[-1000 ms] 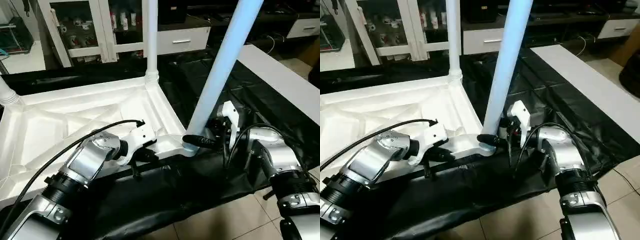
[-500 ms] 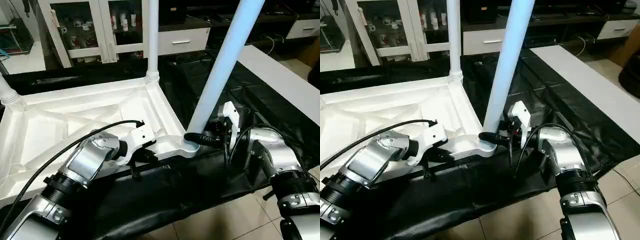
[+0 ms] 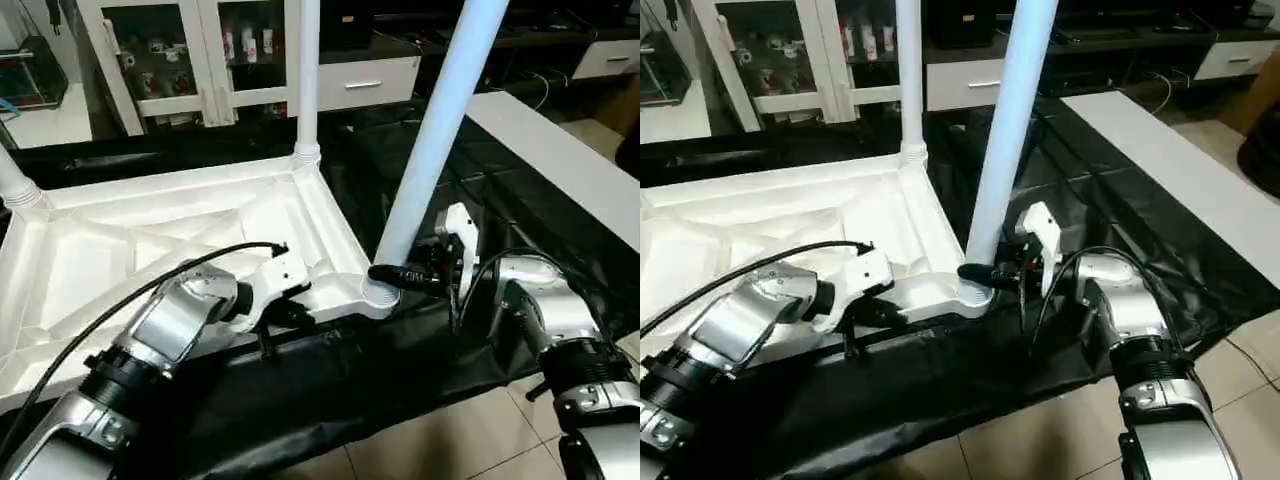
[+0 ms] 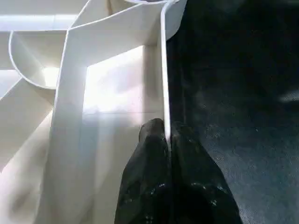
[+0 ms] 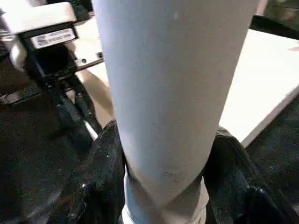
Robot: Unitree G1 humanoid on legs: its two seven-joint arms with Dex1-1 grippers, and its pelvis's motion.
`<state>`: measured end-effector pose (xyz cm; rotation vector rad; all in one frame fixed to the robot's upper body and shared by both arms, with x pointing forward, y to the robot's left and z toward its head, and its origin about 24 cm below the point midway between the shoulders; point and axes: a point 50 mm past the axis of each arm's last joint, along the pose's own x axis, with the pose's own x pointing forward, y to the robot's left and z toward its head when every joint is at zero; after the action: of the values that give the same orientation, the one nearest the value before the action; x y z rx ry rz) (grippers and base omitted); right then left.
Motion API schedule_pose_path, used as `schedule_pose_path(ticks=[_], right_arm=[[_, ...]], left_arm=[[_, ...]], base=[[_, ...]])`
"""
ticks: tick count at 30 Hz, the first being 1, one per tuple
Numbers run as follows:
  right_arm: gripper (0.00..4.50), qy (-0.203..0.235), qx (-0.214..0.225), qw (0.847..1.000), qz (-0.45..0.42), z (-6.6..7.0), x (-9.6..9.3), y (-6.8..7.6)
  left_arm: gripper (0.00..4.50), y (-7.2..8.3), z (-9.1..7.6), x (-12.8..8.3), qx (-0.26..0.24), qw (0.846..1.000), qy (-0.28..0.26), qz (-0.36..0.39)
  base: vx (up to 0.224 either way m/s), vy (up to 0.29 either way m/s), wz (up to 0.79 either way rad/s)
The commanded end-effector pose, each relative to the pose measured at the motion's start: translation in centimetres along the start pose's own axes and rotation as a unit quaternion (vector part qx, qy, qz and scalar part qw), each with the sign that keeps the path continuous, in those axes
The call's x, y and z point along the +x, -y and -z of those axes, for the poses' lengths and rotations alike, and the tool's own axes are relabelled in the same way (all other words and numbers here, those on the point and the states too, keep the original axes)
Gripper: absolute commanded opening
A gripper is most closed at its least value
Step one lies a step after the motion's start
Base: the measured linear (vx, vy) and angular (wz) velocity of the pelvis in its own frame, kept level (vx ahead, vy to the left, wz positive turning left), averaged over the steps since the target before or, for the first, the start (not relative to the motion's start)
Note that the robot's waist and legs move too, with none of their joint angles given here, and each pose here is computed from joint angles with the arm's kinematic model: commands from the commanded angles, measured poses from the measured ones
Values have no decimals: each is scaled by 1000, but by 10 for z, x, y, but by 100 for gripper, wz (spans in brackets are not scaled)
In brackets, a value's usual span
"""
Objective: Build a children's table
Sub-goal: Rotate leg to tighten
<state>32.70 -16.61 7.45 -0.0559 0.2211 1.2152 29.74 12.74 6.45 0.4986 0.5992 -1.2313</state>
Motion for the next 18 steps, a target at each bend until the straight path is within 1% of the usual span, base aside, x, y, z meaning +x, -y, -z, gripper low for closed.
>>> schedule_pose_path(ticks=[1, 6, 8, 11, 13, 18], right_arm=[[193, -25, 15, 1000, 1, 9, -5, 1], [193, -31, 13, 999, -9, 12, -7, -1], [193, -35, 12, 999, -15, 14, -8, -3], [191, -37, 14, 999, -18, 16, -9, -4], [191, -40, 16, 999, -25, 20, -8, -7], [191, -44, 19, 999, -26, 24, -8, -9]], left_arm=[[0, 12, -7, 0, 36, 997, 17, 65], [0, 14, -6, -5, 55, 995, 17, 85], [0, 11, -4, -9, 62, 994, 9, 85], [0, 8, -3, -11, 64, 995, 3, 82], [0, 5, -1, -12, 65, 995, -3, 79], [0, 4, 0, -13, 66, 995, -8, 79]], base=[[0, 0, 0], [0, 0, 0], [0, 0, 0], [0, 0, 0], [0, 0, 0], [0, 0, 0]])
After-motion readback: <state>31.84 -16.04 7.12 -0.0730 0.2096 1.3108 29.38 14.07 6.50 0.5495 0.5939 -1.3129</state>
